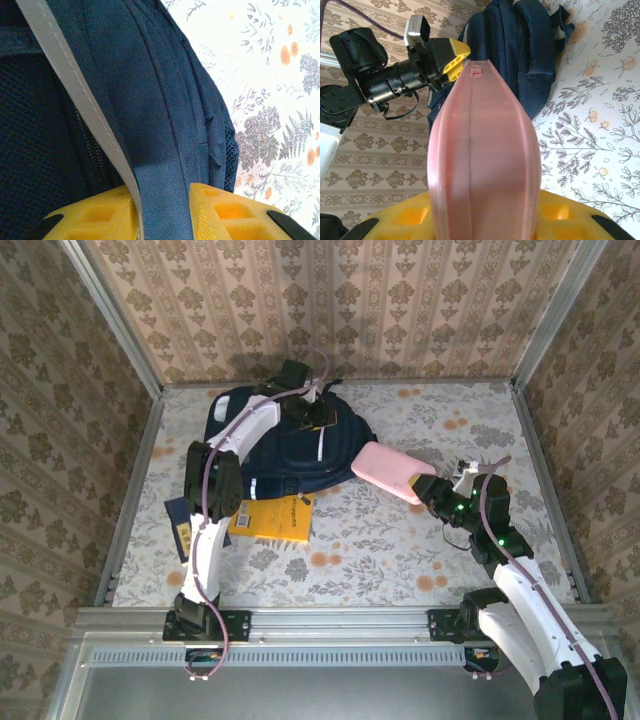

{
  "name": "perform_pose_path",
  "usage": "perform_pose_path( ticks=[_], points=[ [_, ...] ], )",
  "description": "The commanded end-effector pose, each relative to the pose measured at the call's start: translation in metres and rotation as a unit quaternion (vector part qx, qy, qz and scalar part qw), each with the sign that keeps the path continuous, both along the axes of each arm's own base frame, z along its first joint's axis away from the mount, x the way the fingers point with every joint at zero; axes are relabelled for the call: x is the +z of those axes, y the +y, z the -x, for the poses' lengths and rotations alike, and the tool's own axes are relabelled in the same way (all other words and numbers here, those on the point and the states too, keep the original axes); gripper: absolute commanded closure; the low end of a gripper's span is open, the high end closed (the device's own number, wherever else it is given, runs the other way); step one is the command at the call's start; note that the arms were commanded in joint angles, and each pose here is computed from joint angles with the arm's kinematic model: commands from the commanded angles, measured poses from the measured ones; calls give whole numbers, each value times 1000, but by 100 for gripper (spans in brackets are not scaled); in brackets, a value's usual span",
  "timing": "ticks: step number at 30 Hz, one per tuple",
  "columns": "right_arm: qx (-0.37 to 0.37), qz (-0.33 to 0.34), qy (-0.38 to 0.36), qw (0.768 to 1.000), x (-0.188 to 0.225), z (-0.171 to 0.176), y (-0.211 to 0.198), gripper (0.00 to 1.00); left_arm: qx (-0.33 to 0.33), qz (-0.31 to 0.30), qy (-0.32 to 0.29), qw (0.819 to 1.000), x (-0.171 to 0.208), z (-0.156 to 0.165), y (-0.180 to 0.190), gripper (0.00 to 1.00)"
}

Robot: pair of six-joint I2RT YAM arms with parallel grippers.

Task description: Pack books, pencil case, and school supplies into a backpack

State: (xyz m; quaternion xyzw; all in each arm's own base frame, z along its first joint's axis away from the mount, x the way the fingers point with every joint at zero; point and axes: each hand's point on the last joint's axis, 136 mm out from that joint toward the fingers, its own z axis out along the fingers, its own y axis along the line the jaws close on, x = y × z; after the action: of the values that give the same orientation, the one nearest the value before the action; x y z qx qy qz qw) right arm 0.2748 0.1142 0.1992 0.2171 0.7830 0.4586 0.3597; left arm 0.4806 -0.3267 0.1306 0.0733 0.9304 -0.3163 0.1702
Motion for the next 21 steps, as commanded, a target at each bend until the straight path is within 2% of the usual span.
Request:
perform_pose_path(
  ticks=[1,3,4,7,9,16,21],
  points=[
    [15,0,-35,999,21,0,3,69,-18,-20,10,1000,-13,7,-6,66],
    [15,-1,-37,999,23,1,3,69,-19,-36,14,999,-22,7,-4,63],
    [15,-1,-36,999,23,1,3,70,-20,-44,14,999,-26,8,-3,67],
    [14,7,-37,999,24,3,2,70,-22,-49,16,998,-29,6,-4,90],
    [10,22,-34,999,23,5,-1,72,-30,-43,10,999,-20,5,-9,100],
    [-26,127,-25,991,29,16,-26,77,-87,-21,-44,995,61,31,-32,100],
    [-55,172,-33,983,43,19,-42,76,-120,-21,-87,989,120,62,-23,100]
  ],
)
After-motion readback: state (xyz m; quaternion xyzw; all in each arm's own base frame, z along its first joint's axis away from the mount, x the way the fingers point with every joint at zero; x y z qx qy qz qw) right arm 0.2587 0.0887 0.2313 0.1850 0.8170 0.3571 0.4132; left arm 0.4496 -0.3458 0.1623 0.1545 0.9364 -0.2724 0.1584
